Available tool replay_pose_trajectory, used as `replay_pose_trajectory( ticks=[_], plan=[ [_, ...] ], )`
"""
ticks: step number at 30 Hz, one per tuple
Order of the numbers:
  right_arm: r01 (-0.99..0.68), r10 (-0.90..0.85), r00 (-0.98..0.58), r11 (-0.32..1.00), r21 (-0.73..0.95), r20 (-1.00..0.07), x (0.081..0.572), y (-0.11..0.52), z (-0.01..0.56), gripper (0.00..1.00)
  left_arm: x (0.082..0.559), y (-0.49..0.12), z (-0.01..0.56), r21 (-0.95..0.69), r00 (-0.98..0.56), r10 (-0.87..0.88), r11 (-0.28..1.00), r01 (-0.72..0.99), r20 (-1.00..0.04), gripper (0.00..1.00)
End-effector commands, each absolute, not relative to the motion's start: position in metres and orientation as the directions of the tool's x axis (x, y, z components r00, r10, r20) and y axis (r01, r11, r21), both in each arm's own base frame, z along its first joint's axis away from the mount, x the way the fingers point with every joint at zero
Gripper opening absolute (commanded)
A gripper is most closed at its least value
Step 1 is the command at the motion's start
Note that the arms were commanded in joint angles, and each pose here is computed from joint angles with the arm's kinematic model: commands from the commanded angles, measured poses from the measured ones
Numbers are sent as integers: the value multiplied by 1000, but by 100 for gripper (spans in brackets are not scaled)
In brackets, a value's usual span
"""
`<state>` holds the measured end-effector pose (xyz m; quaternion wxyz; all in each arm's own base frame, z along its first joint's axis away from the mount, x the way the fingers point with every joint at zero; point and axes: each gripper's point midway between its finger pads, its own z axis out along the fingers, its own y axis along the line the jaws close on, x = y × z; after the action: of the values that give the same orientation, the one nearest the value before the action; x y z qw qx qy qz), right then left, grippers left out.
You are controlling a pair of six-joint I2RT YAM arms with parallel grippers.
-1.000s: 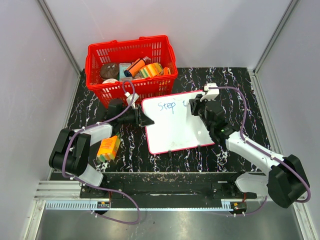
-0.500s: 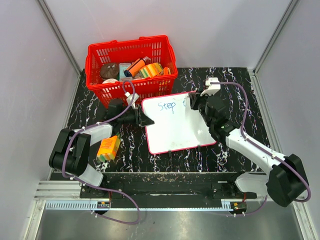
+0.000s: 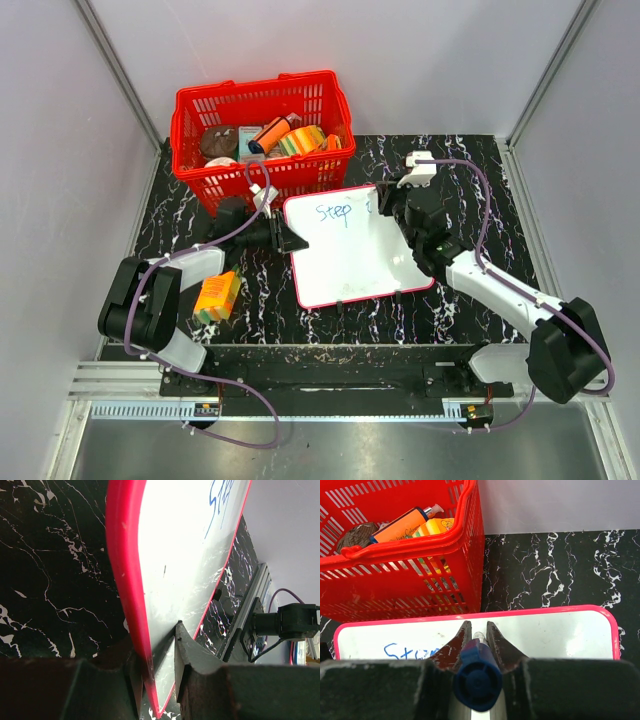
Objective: Write a sentence on the whiteboard
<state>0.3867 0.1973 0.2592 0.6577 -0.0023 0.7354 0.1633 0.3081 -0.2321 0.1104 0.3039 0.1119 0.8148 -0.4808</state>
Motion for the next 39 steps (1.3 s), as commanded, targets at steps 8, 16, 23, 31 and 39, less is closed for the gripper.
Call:
replay_pose_trajectory(
  ticks=[8,16,23,31,39],
  plan=[
    [-175,225,-112,954,242,-968,394,190,258,0,314,-216,64,-578,-766,-20,668,468,-643,0],
    [-162,211,-138,959,233,-968,398,190,244,0,313,-216,64,-578,-766,-19,668,468,-643,0],
    [-173,240,-113,951,257,-964,390,186,256,0,314,-216,63,-577,-766,-19,671,466,-642,0],
    [-180,267,-52,945,272,-962,377,175,272,0,313,-216,63,-577,-767,-18,670,467,-641,0],
    [-179,258,-73,947,267,-963,381,179,263,0,314,-216,64,-576,-766,-18,671,467,-643,0]
  ],
)
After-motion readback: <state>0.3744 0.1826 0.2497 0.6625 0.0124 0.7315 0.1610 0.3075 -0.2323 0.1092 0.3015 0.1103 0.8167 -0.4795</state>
